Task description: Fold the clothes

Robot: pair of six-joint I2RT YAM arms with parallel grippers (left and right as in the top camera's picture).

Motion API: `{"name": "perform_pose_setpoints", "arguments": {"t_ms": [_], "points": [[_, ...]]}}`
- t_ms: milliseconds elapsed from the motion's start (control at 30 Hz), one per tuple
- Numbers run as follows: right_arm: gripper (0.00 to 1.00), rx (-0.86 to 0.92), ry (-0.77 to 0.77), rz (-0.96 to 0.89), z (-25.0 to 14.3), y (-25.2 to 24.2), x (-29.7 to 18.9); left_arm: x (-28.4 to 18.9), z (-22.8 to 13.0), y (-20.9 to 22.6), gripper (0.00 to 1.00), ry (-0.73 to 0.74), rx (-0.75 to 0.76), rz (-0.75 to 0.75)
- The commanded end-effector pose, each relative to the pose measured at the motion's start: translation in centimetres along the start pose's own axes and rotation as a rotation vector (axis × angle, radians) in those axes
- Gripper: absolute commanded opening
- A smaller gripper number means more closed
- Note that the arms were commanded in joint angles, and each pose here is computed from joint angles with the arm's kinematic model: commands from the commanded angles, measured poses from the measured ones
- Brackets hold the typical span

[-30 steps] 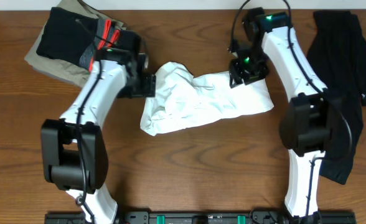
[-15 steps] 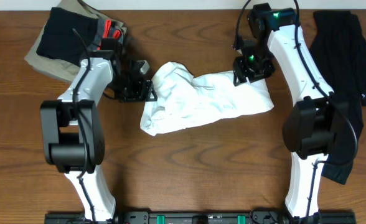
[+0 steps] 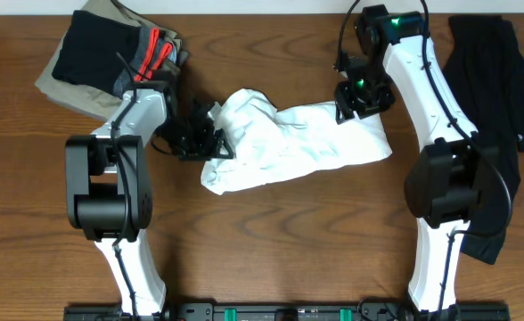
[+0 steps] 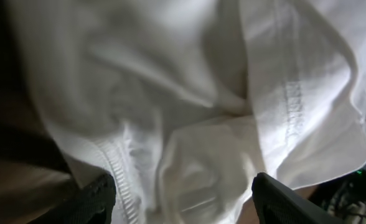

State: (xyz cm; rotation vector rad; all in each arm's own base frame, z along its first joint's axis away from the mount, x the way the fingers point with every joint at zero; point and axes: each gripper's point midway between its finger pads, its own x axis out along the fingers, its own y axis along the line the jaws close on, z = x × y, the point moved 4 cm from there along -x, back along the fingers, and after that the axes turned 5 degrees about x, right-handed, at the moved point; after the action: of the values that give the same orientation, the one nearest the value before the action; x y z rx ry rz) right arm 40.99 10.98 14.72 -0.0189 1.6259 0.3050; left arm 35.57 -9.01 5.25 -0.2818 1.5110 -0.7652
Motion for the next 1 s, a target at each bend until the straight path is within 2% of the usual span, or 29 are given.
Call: {"name": "perform_pose_setpoints", "arguments": {"t_ms": [0,133,333,500,700,967], "points": [[0.53,-0.014,-0.045,-0.004,0.1,-0.1,-1.5,1.0,-0.3,-0.9,0.72,-0.030,0.010,-0.135],[0.53,-0.014,-0.042,-0.003,0.1,-0.1,-1.5,1.4,-0.2,-1.6,0.72,-0.067,0.012,-0.219],[0.53,-0.014,-0.041,-0.003,0.1,-0.1,-1.5,1.4,0.9,-1.3,0.70,-0.108,-0.027,-0.206],[0.53,-0.013,-0.039,-0.003,0.0,-0.1,-1.5,1.1,2.5,-0.9,0.57,-0.167,-0.107,-0.196],[0.54,-0.013,-0.038,-0.006,0.0,-0.1,-1.5,-0.1,3.4,-0.3,0.57,-0.205,-0.097,-0.176],[0.57,-0.014,-0.047,-0.006,0.2,-0.1,-1.5,-0.2,2.3,3.7,0.59,-0.159,-0.196,0.093]]}}
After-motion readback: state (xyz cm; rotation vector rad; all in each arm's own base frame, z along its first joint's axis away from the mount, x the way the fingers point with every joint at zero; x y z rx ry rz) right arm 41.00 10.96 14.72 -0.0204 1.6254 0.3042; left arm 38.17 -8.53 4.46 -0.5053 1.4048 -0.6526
